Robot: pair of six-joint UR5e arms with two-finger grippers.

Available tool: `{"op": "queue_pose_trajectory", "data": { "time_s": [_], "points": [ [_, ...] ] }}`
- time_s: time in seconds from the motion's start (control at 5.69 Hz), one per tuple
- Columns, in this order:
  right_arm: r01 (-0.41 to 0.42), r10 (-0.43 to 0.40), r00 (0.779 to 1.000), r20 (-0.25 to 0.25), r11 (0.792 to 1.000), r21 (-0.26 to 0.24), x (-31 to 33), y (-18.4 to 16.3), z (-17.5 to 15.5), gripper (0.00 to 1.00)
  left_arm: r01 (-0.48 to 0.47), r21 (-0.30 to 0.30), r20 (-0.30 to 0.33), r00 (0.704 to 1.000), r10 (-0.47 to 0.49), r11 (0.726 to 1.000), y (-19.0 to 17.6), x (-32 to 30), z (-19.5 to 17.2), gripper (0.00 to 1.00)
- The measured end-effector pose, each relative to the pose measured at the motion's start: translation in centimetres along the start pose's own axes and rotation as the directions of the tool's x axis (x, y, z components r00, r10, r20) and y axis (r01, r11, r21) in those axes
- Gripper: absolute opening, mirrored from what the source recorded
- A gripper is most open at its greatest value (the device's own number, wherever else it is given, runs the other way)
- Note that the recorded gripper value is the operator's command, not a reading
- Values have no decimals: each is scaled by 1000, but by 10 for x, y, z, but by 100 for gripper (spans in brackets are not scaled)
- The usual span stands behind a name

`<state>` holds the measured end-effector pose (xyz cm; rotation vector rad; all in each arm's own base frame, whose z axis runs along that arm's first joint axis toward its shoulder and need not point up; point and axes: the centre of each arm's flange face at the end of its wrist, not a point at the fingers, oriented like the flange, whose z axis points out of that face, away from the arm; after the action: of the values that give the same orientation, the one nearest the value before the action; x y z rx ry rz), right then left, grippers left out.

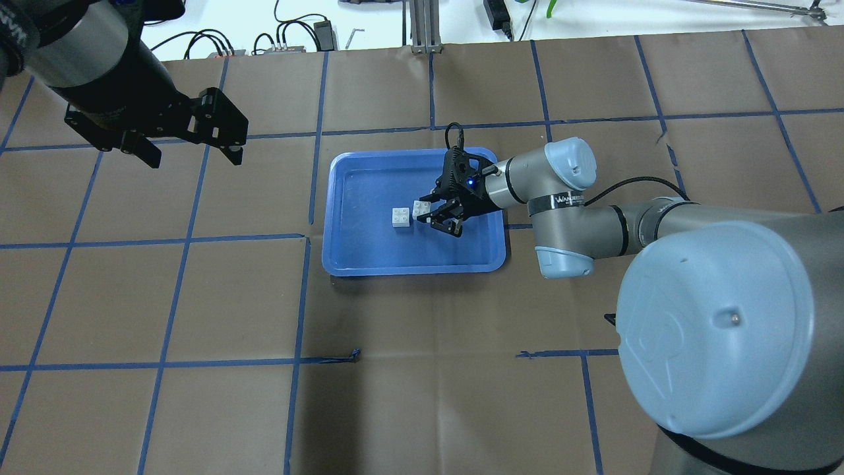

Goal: Assemble white blocks and place on blue tray

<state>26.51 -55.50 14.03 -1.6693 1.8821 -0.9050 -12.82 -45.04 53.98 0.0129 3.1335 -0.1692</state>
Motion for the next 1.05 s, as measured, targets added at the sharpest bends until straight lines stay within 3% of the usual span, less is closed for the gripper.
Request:
{"op": "queue_pose_trajectory", "data": {
  "time_s": [1.05],
  "points": [
    [-17, 17, 1000, 14, 1000, 1, -6, 0, 11, 27, 0, -1, 0, 1000, 0, 1000, 0, 0, 0, 99]
  ]
}}
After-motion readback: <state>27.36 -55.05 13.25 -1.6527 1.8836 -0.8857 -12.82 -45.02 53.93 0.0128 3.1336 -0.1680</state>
